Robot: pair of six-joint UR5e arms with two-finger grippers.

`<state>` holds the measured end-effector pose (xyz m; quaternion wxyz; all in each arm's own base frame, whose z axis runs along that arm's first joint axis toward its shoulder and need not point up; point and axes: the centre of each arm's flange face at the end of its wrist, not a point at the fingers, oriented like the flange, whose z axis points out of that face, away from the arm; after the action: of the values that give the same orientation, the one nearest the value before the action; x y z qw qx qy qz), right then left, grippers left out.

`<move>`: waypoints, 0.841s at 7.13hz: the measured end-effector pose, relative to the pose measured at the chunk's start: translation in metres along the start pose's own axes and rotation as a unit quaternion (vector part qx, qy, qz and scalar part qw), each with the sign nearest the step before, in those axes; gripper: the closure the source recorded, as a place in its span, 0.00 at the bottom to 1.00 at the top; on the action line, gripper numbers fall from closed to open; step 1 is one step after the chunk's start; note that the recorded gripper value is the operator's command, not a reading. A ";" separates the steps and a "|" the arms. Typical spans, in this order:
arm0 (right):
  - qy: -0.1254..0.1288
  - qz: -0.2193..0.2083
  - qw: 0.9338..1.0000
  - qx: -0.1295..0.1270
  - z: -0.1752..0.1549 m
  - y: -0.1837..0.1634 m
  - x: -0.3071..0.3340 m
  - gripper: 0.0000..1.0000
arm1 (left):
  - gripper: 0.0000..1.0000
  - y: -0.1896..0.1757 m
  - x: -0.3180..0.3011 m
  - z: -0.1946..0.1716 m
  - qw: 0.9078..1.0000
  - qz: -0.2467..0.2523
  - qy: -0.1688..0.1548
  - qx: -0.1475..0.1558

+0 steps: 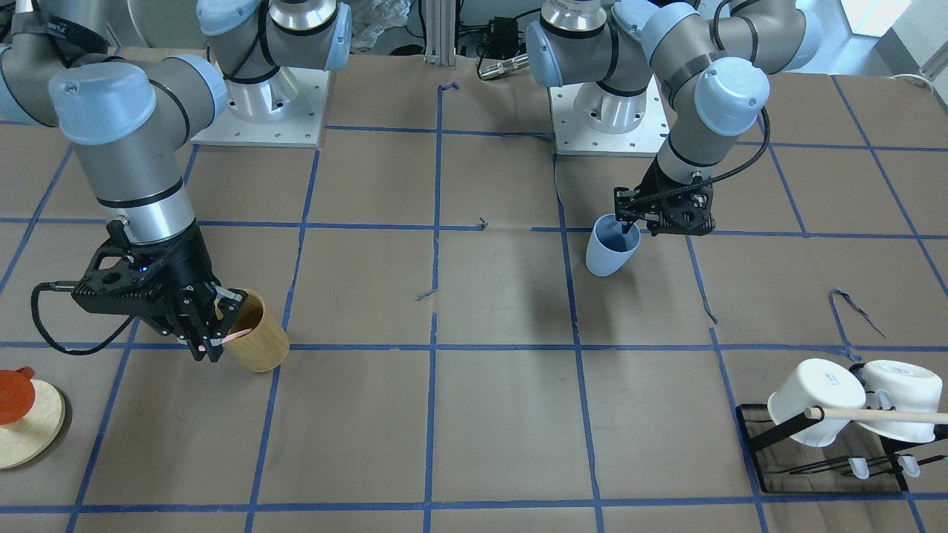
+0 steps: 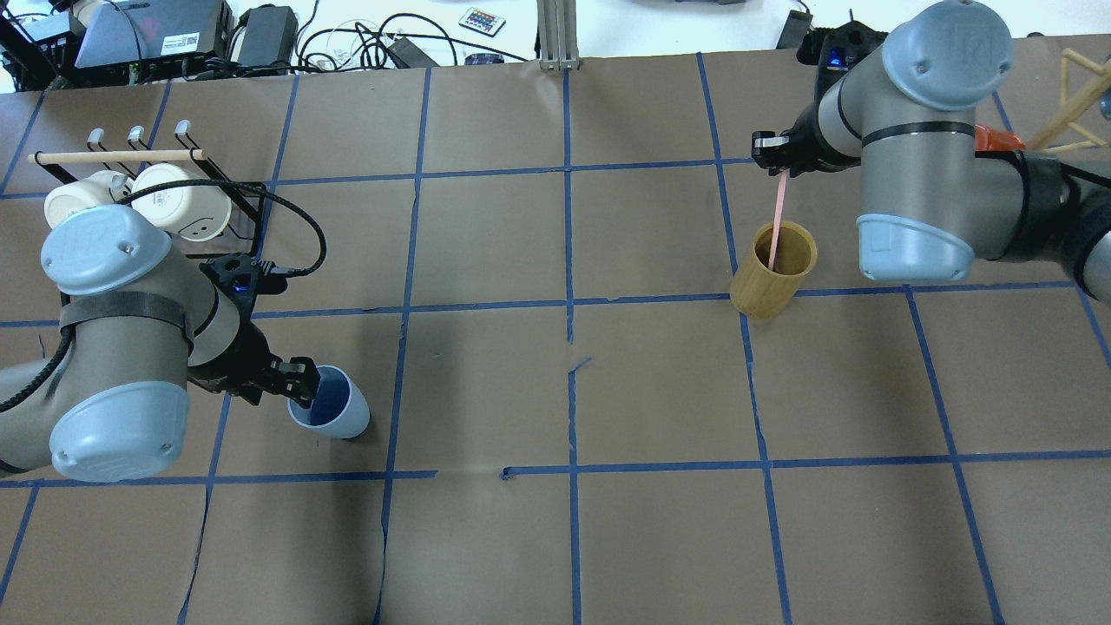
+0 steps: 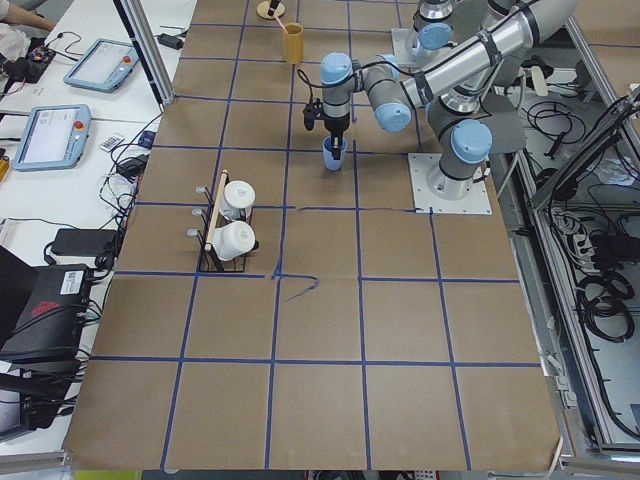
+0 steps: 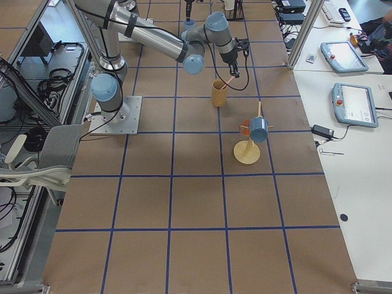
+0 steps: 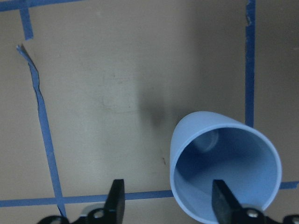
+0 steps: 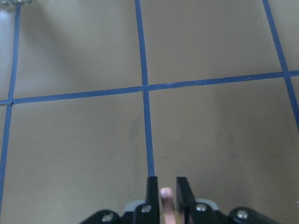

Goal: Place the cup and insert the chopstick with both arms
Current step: 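Close the left gripper on the blue cup rim while the right grasps the chopstick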

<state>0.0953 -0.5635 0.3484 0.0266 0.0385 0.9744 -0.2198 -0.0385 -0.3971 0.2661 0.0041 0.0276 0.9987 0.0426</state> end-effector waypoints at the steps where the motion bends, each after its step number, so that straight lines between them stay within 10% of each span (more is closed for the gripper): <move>1: 0.002 -0.001 1.000 0.006 -0.005 -0.006 0.000 1.00 | 0.81 0.000 0.000 0.004 1.000 -0.002 0.001 -0.004; 2: 0.001 -0.001 1.000 0.012 -0.011 -0.011 -0.001 1.00 | 1.00 -0.001 0.000 0.006 1.000 -0.002 0.002 -0.006; 6: 0.003 -0.002 1.000 0.024 -0.051 -0.024 -0.004 1.00 | 1.00 -0.010 0.006 -0.010 1.000 0.004 0.003 0.013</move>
<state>0.0953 -0.5634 0.4053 0.0218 0.0378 0.9690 -0.2433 -0.0455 -0.4081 0.2751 0.0007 0.0312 0.9991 0.0294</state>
